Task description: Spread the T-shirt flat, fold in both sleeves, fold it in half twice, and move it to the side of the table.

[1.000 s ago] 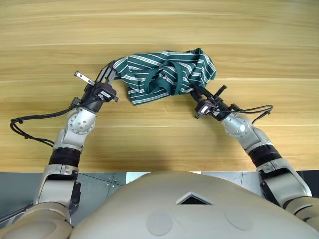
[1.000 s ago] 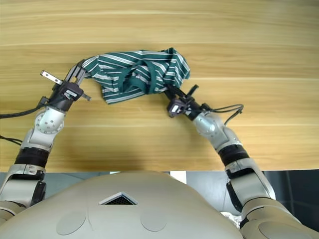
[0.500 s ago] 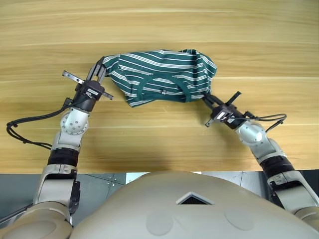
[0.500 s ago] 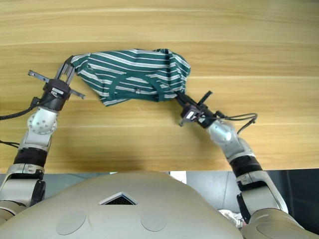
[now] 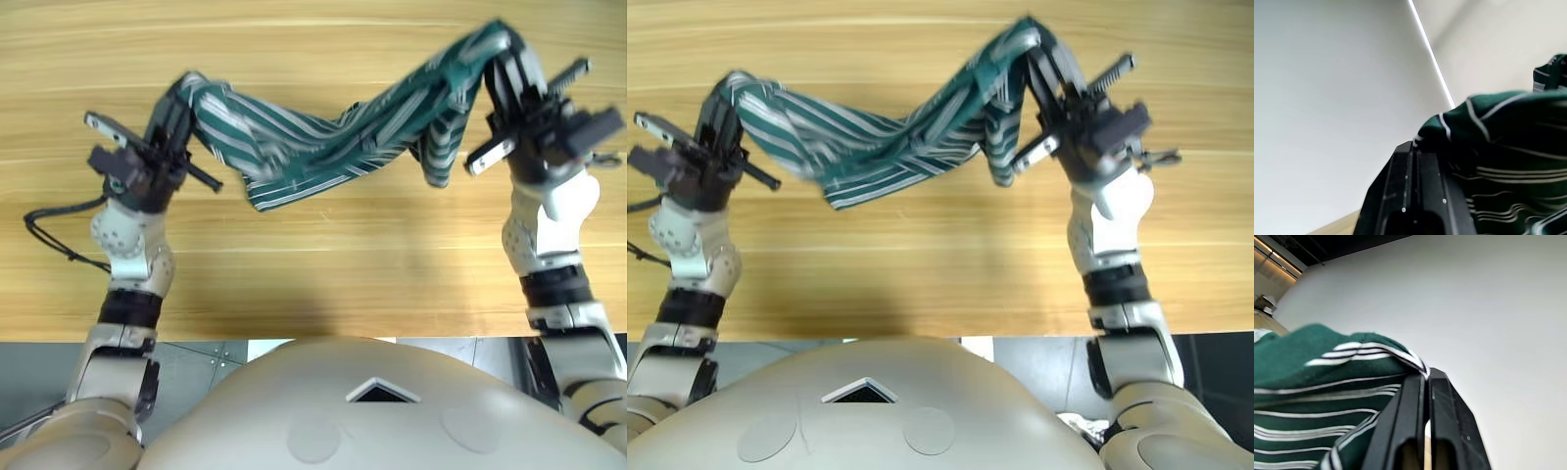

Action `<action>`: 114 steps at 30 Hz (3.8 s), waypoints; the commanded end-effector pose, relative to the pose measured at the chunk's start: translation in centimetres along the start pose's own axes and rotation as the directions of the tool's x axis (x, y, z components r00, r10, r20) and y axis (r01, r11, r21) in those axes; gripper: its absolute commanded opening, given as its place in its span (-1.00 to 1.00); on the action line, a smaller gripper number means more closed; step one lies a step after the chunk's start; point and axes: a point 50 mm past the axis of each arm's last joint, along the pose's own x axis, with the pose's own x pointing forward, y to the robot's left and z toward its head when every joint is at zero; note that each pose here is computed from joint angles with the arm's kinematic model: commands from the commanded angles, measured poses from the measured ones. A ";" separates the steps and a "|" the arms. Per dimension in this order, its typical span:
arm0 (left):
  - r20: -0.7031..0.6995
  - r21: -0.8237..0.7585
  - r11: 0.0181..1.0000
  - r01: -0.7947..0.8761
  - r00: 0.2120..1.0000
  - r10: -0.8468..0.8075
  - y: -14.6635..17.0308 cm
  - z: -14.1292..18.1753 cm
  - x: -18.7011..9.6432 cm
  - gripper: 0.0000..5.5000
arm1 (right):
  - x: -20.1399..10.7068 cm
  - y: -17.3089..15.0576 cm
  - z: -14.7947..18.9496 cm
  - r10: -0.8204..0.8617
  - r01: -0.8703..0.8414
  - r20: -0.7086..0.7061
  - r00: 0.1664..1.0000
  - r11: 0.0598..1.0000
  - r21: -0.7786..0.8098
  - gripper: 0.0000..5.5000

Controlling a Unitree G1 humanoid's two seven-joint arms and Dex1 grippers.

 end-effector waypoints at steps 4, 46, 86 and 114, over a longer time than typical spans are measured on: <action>-0.395 0.222 0.963 -0.155 0.888 0.234 5.2 -4.8 12.2 -1.00 | 10.4 -4.4 -7.4 -0.370 0.116 -0.448 0.814 0.859 -0.500 -0.99; -0.628 -0.177 0.958 0.228 0.723 -0.288 -7.2 -4.5 -13.9 -0.58 | -16.4 5.0 -2.2 0.359 -0.520 -0.736 0.574 0.854 0.011 -0.55; -0.390 0.057 0.941 -0.332 0.860 0.328 -0.4 -4.3 -8.9 -0.33 | -5.4 13.2 -5.7 0.462 -0.652 -0.477 0.748 0.646 -0.397 -0.28; -0.897 0.134 0.582 0.802 0.348 -0.272 -3.9 1.3 -14.1 -0.33 | 1.5 2.5 -3.7 -0.058 -0.110 -0.285 0.957 0.835 -0.539 -0.28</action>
